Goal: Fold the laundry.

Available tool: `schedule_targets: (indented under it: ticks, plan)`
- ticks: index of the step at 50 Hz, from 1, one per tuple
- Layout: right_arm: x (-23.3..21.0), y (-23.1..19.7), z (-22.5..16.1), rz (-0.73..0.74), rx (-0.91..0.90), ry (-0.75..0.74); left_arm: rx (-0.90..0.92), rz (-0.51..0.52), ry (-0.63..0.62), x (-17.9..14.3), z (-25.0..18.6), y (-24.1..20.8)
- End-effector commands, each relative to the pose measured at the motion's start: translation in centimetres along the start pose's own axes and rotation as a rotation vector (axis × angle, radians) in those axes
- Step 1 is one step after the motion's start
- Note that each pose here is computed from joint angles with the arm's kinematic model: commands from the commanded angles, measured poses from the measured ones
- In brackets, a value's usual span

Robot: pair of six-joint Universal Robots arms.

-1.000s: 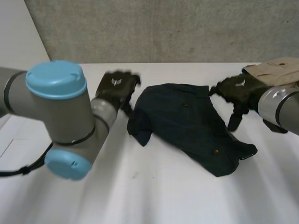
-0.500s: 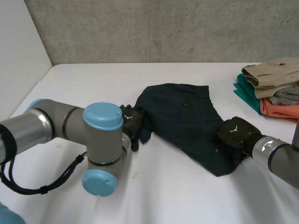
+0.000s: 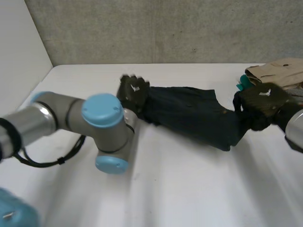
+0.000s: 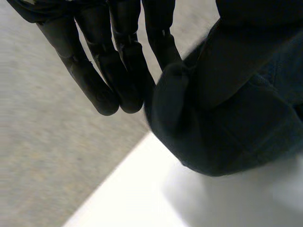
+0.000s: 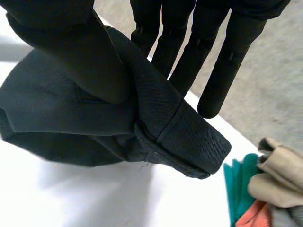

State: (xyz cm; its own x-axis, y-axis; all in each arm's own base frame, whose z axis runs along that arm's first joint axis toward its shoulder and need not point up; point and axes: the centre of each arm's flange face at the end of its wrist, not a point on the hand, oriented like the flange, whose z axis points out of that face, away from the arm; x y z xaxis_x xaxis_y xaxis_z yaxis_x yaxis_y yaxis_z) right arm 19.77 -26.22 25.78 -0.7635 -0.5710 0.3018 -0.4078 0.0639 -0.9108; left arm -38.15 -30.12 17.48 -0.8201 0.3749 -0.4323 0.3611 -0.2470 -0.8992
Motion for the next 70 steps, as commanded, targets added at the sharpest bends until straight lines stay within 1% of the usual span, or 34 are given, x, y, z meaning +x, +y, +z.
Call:
schedule_targets:
  ticks: [1,4,7,9,12,13,16,18,20,21,23,25,28,31,32,34,35,38,42,43,46,47,50,51,54,55,58,64,70]
  plan:
    - [1.8,-4.0,-0.6,0.070,0.072,0.038,0.264,-0.194,-0.104,-7.0,-1.4,-9.6]
    - [1.5,-4.5,-0.4,0.098,0.071,0.019,0.324,-0.234,-0.102,-8.6,-1.2,-11.1]
    - [0.0,-4.2,0.8,0.143,0.048,-0.043,0.308,-0.244,-0.094,-9.7,0.3,-10.3]
    - [-1.3,-3.1,2.2,0.184,0.006,-0.082,0.262,-0.234,-0.089,-9.6,2.0,-8.5]
    - [-2.8,-1.9,3.6,0.219,-0.043,-0.101,0.208,-0.225,-0.094,-9.5,3.7,-6.3]
    - [-3.7,-0.9,4.5,0.239,-0.078,-0.100,0.174,-0.218,-0.106,-9.5,4.8,-4.8]
    - [-4.7,0.4,5.8,0.262,-0.118,-0.063,0.137,-0.212,-0.137,-9.8,6.4,-2.7]
    - [-4.9,1.7,7.0,0.284,-0.146,0.014,0.121,-0.216,-0.149,-9.8,7.6,-0.9]
    - [-5.1,2.5,7.8,0.303,-0.151,0.062,0.125,-0.223,-0.140,-9.5,8.3,-0.2]
    - [-5.4,3.2,8.5,0.321,-0.150,0.103,0.128,-0.234,-0.114,-8.9,8.7,0.4]
    - [-5.9,3.7,9.2,0.338,-0.145,0.131,0.120,-0.246,-0.084,-8.2,8.8,1.0]
    - [-6.7,4.2,9.8,0.344,-0.134,0.162,0.094,-0.258,-0.049,-7.3,8.5,1.3]
    - [-7.3,4.7,10.0,0.327,-0.137,0.194,0.053,-0.261,-0.043,-6.8,7.6,0.9]
    - [-7.4,4.6,9.8,0.315,-0.130,0.211,0.007,-0.254,-0.067,-7.4,6.2,0.3]
    - [-7.3,4.5,9.8,0.303,-0.122,0.220,-0.033,-0.243,-0.090,-8.0,4.9,0.1]
    - [-7.1,4.2,9.9,0.285,-0.105,0.222,-0.061,-0.229,-0.107,-8.6,3.4,-0.4]
    - [-7.0,4.1,10.0,0.259,-0.092,0.221,-0.072,-0.212,-0.112,-9.0,1.9,-1.0]
    - [-6.8,4.0,10.2,0.217,-0.082,0.223,-0.077,-0.195,-0.094,-9.3,-0.1,-1.4]
    - [-6.4,3.9,10.3,0.169,-0.078,0.231,-0.137,-0.192,-0.008,-8.7,-4.1,-0.8]
    - [-6.5,3.9,10.2,0.156,-0.078,0.228,-0.180,-0.200,0.047,-7.9,-5.9,-0.3]
    - [-6.8,3.9,10.0,0.144,-0.083,0.219,-0.233,-0.213,0.127,-6.4,-8.5,0.4]
    - [-7.1,4.1,9.9,0.136,-0.091,0.209,-0.258,-0.224,0.173,-5.3,-9.9,0.9]
    - [-7.6,4.2,9.7,0.130,-0.094,0.191,-0.284,-0.244,0.218,-3.7,-11.3,1.5]
    - [-7.9,4.2,9.6,0.128,-0.094,0.180,-0.290,-0.253,0.235,-2.6,-11.7,1.9]
    - [-8.3,4.1,9.4,0.125,-0.092,0.167,-0.298,-0.256,0.242,-1.2,-11.7,2.8]
    - [-8.4,4.0,9.2,0.124,-0.091,0.164,-0.303,-0.247,0.237,-0.5,-11.3,3.6]
    - [-8.5,3.8,9.0,0.124,-0.089,0.161,-0.299,-0.209,0.203,0.0,-9.8,4.6]
    - [-8.3,3.5,8.3,0.130,-0.087,0.162,-0.319,-0.097,0.171,0.4,-7.8,5.7]
    - [-7.6,3.3,7.9,0.132,-0.083,0.167,-0.310,-0.045,0.143,0.3,-6.0,6.6]
